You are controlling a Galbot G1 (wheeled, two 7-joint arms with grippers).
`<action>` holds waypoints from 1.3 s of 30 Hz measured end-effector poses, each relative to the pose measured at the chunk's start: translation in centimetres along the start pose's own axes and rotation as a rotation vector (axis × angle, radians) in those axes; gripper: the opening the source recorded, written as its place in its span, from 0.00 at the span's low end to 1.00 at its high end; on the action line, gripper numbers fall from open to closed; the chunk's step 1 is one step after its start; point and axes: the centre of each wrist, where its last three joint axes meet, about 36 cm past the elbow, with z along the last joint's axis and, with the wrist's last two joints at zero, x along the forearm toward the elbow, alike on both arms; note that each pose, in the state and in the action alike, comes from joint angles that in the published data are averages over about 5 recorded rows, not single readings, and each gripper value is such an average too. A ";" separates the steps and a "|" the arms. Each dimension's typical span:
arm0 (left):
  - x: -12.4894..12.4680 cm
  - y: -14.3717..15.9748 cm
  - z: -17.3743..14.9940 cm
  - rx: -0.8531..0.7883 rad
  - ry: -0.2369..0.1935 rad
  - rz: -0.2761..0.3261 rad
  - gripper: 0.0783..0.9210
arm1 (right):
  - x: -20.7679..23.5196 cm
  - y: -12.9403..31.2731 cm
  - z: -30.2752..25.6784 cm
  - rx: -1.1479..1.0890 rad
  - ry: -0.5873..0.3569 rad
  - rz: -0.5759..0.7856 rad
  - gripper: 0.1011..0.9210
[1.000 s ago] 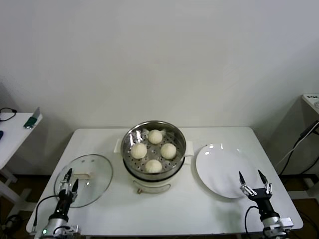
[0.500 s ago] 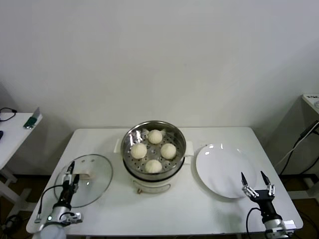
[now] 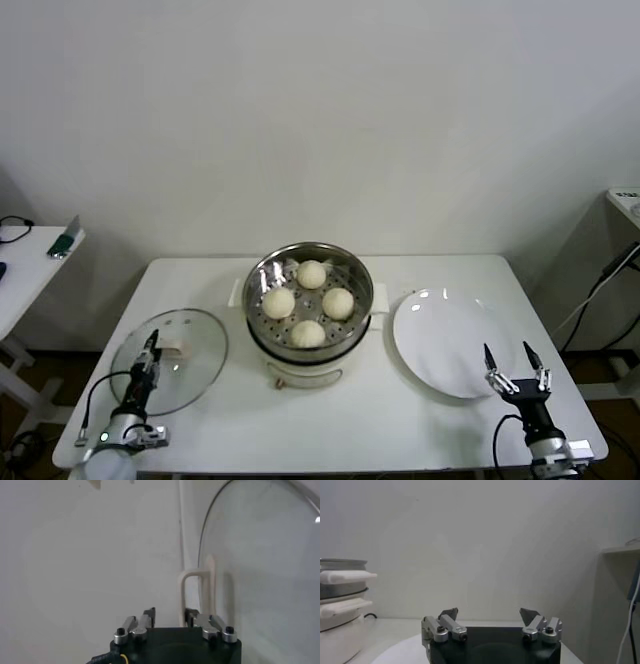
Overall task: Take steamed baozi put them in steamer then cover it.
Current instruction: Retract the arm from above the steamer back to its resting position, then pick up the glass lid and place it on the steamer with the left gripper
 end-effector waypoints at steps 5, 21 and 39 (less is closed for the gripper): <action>0.1 0.3 0.1 0.013 0.003 0.003 0.22 | -0.2 -0.1 0.0 0.000 -0.003 0.005 0.88; 0.2 8.6 0.5 0.118 0.072 -0.042 0.07 | -0.5 -0.4 0.2 0.014 0.003 0.025 0.88; -0.9 24.4 -8.9 0.240 0.088 -0.123 0.07 | -1.6 0.0 0.3 0.025 -0.004 0.026 0.88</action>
